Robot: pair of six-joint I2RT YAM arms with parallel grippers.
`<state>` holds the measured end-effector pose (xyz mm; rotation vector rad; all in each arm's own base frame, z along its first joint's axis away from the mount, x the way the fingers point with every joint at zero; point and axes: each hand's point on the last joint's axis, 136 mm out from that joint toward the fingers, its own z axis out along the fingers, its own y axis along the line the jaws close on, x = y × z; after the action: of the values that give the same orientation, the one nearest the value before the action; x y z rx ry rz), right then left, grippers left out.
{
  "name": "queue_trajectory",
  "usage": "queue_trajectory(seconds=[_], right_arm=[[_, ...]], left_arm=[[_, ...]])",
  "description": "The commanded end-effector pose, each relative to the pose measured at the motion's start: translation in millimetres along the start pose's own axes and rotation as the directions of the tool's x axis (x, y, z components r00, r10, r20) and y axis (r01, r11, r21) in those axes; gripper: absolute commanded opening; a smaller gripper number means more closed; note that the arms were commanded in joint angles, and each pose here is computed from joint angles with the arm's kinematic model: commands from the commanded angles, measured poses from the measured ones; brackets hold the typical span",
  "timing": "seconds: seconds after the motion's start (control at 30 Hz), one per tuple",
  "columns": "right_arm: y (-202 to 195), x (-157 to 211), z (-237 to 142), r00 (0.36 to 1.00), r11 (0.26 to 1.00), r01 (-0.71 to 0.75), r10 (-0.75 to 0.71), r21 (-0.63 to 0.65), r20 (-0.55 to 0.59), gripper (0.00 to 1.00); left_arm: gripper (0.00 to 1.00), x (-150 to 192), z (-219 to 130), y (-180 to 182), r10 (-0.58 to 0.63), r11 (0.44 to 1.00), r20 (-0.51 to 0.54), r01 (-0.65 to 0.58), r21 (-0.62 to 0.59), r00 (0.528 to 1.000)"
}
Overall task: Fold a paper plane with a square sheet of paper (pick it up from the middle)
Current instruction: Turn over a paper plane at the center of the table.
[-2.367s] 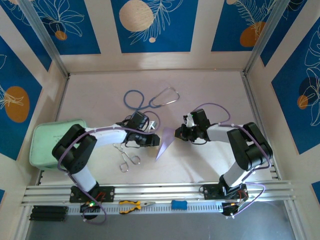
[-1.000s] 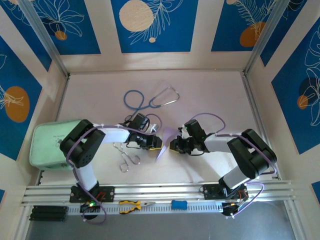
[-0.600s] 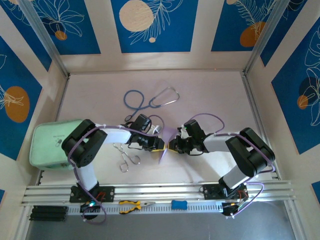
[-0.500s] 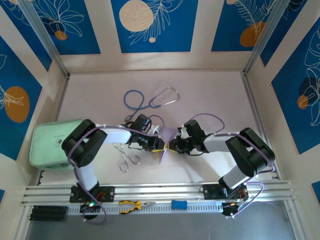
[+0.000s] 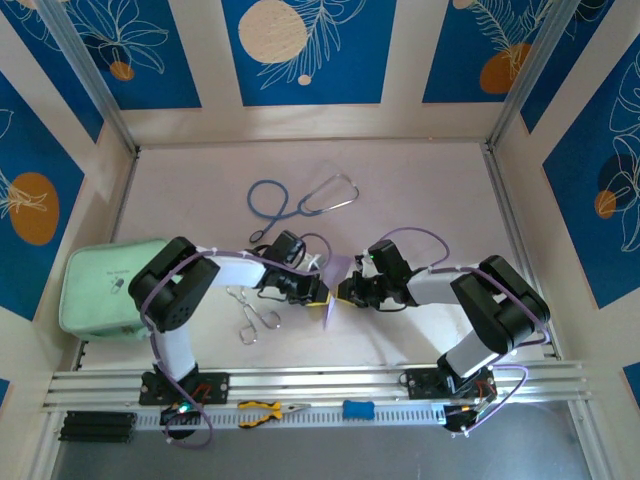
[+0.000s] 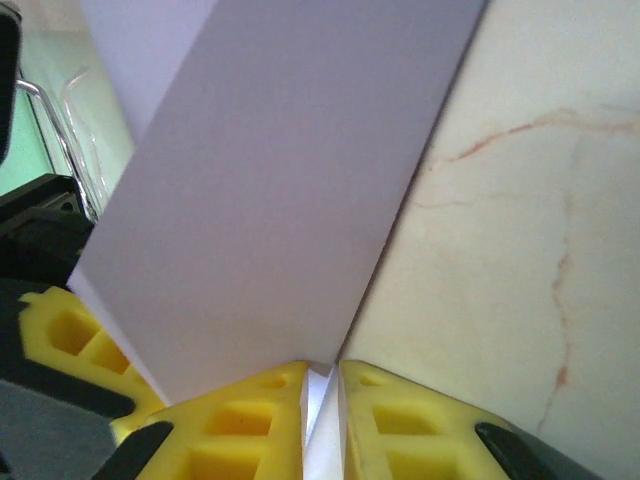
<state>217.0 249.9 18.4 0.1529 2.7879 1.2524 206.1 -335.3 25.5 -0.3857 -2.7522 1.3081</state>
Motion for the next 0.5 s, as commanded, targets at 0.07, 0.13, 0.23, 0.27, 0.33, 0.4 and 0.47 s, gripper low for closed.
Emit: queue_trajectory(seconds=[0.07,0.13,0.23,0.27,0.33,0.4,0.47], right_arm=[[-4.7,6.2,-1.6,1.0,1.0,-0.014,0.014,0.004,-0.006,0.17],[-4.2,4.2,-6.6,1.0,1.0,-0.012,0.011,0.009,0.016,0.18],[-5.4,1.2,-16.2,0.998,1.0,-0.013,0.012,0.022,0.055,0.19],[-6.2,0.1,-19.6,0.997,1.0,-0.017,0.015,0.026,0.07,0.19],[-7.6,-1.2,-25.3,0.995,0.999,-0.023,0.02,0.03,0.094,0.21],[-5.7,-2.2,-29.9,0.994,1.0,-0.021,0.018,0.023,0.112,0.22],[-1.4,-3.3,-33.1,0.993,1.0,-0.014,0.012,0.013,0.121,0.25]], left_arm=[[0.06,-6.9,-7.3,-11.9,0.031,0.999,0.044,-0.031,-0.008,0.999],[0.03,-12.0,-15.3,-8.7,0.043,0.997,0.086,-0.037,-0.067,0.995],[0.0,-20.8,-35.9,4.5,0.079,0.969,0.156,-0.04,-0.242,0.985],[0.0,-22.6,-42.8,8.0,0.094,0.956,0.169,-0.041,-0.292,0.981],[0.0,-25.4,-55.1,12.9,0.122,0.927,0.193,-0.042,-0.374,0.974],[0.0,-26.3,-65.5,19.2,0.131,0.895,0.2,-0.028,-0.446,0.971],[0.0,-26.6,-73.6,26.5,0.133,0.857,0.197,-0.014,-0.514,0.971]])
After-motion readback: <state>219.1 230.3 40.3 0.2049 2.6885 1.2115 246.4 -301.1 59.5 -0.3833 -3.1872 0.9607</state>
